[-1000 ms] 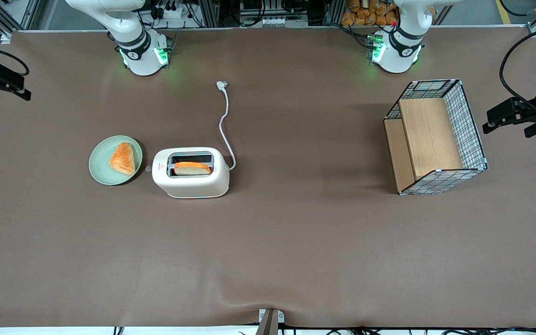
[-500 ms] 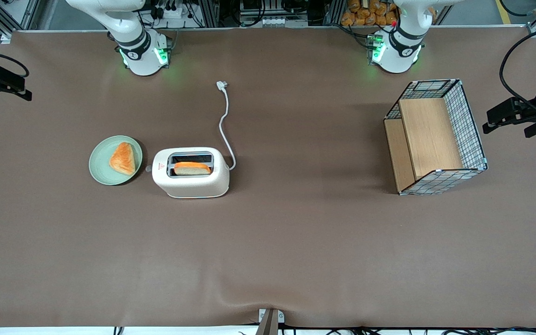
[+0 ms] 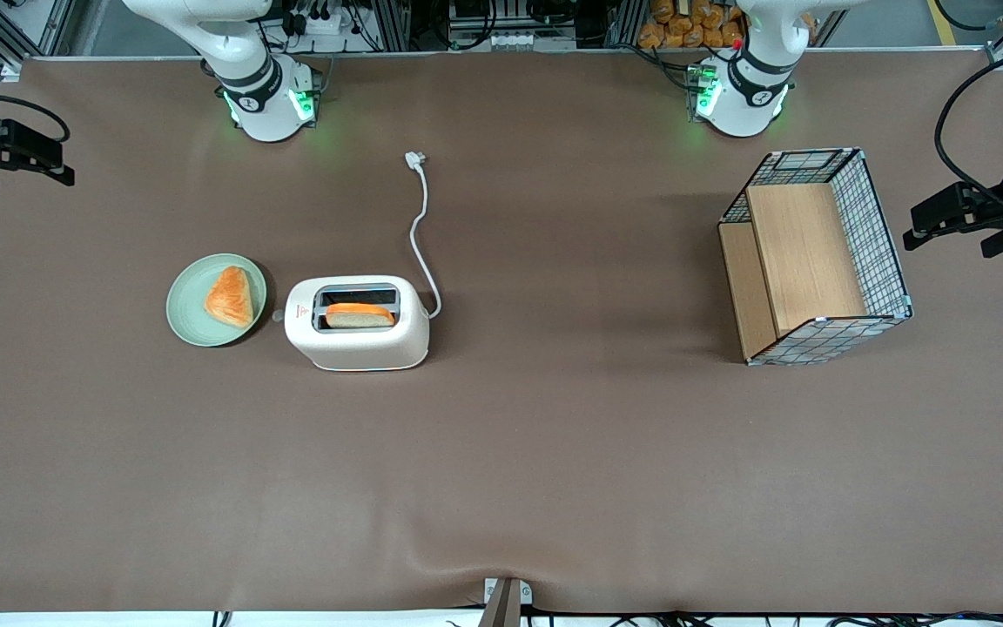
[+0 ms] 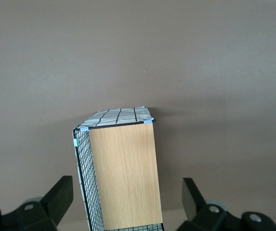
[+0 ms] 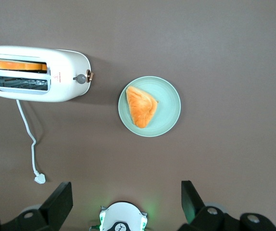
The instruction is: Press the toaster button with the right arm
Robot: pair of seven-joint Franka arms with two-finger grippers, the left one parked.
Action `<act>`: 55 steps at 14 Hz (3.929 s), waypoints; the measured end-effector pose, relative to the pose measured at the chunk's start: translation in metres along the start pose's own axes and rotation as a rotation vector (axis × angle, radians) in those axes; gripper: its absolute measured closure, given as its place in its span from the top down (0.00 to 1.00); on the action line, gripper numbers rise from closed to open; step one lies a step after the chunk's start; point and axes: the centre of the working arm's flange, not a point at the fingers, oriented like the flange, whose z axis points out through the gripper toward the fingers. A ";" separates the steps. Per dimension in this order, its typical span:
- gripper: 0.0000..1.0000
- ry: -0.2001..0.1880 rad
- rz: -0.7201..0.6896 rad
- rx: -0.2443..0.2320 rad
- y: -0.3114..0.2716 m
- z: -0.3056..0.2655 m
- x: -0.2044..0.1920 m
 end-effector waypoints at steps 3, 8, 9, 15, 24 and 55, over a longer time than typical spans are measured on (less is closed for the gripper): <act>1.00 -0.005 -0.005 0.000 -0.003 0.001 0.000; 1.00 -0.011 -0.011 0.000 -0.006 0.001 -0.001; 1.00 -0.014 -0.010 0.001 -0.006 0.001 -0.001; 1.00 -0.035 -0.016 0.004 -0.009 0.003 -0.004; 0.77 -0.059 -0.032 0.007 -0.017 0.015 -0.001; 0.01 0.049 0.161 0.275 -0.069 0.157 0.066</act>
